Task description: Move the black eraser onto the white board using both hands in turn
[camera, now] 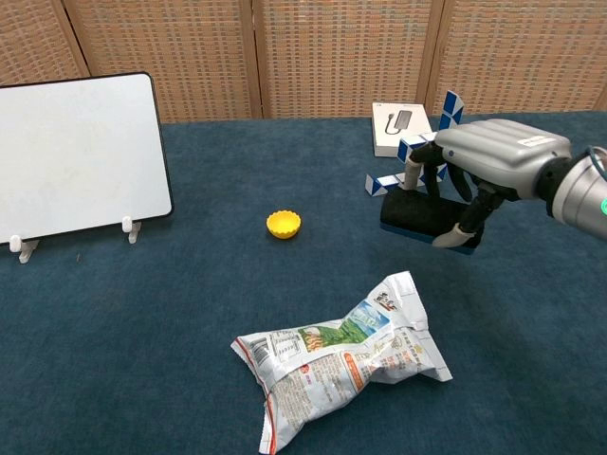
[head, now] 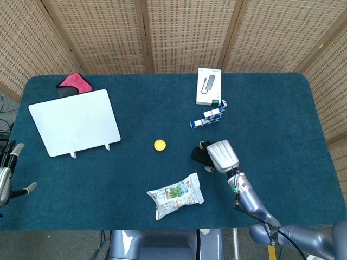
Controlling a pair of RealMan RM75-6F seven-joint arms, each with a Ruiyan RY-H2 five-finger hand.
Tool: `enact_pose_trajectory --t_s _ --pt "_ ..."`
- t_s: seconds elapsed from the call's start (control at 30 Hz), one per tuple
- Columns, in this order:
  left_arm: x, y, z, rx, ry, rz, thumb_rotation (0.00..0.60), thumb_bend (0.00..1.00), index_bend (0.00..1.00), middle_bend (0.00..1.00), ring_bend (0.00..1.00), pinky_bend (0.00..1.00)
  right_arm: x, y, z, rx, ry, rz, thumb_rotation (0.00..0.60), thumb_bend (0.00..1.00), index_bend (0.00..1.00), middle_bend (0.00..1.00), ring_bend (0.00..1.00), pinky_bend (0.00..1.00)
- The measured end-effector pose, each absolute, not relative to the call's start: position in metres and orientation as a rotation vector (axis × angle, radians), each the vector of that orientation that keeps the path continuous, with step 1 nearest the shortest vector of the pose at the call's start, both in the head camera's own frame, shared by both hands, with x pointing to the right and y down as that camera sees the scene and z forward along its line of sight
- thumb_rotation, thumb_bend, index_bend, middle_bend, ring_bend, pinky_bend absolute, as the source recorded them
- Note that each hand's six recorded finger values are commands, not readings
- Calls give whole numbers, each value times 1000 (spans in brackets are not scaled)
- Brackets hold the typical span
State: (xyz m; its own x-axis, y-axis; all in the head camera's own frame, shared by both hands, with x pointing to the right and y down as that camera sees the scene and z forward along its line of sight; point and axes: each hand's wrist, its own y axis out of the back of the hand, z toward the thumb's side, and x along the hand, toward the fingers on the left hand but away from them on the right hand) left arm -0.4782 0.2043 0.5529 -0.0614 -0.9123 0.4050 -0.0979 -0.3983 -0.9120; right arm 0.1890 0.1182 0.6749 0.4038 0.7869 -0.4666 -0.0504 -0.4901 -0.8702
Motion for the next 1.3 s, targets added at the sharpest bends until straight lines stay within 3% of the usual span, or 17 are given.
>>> enact_pose_trajectory --t_s 0.37,0.53,0.8,0.83,0.9,0.93,0.97,1.03,1.07,1.13,1.3 --pt "-482 198 562 -1542 1105 -1578 600 6 0 0 0 0 77 100 663 -1771 -404 1049 600 337 485 642 629 649" --pt "-485 195 567 -1543 1104 -1609 600 7 0 0 0 0 19 106 668 -1803 -311 971 600 337 485 642 629 649" --pt "-488 192 569 -1542 1112 -1624 600 8 0 0 0 0 -28 124 679 -1867 -278 960 600 337 486 642 628 649" --pt "-488 193 569 -1542 1113 -1624 600 8 0 0 0 0 -30 124 681 -1867 -285 967 600 330 486 639 628 649" --pt "-488 193 568 -1543 1117 -1624 600 9 0 0 0 0 -31 123 684 -1868 -297 982 600 227 463 587 594 647" --pt "-489 193 568 -1544 1119 -1623 600 9 0 0 0 0 -30 122 686 -1872 -299 995 600 127 363 456 472 591" --pt "-489 193 568 -1544 1122 -1623 600 9 0 0 0 0 -29 123 688 -1877 -296 1006 600 39 218 268 284 463" --pt "-490 193 567 -1543 1126 -1623 600 9 0 0 0 0 -26 123 691 -1899 -284 1039 600 0 22 29 32 205" --pt "-491 193 567 -1544 1126 -1623 600 9 0 0 0 0 -24 124 692 -1914 -281 1056 600 0 0 0 0 100" --pt "-490 193 567 -1546 1123 -1622 600 9 0 0 0 0 -21 125 692 -1962 -280 1093 600 0 0 0 0 23" --pt "-488 193 568 -1552 1114 -1618 600 8 0 0 0 0 -19 124 681 -2026 -312 1111 600 0 0 0 0 0"
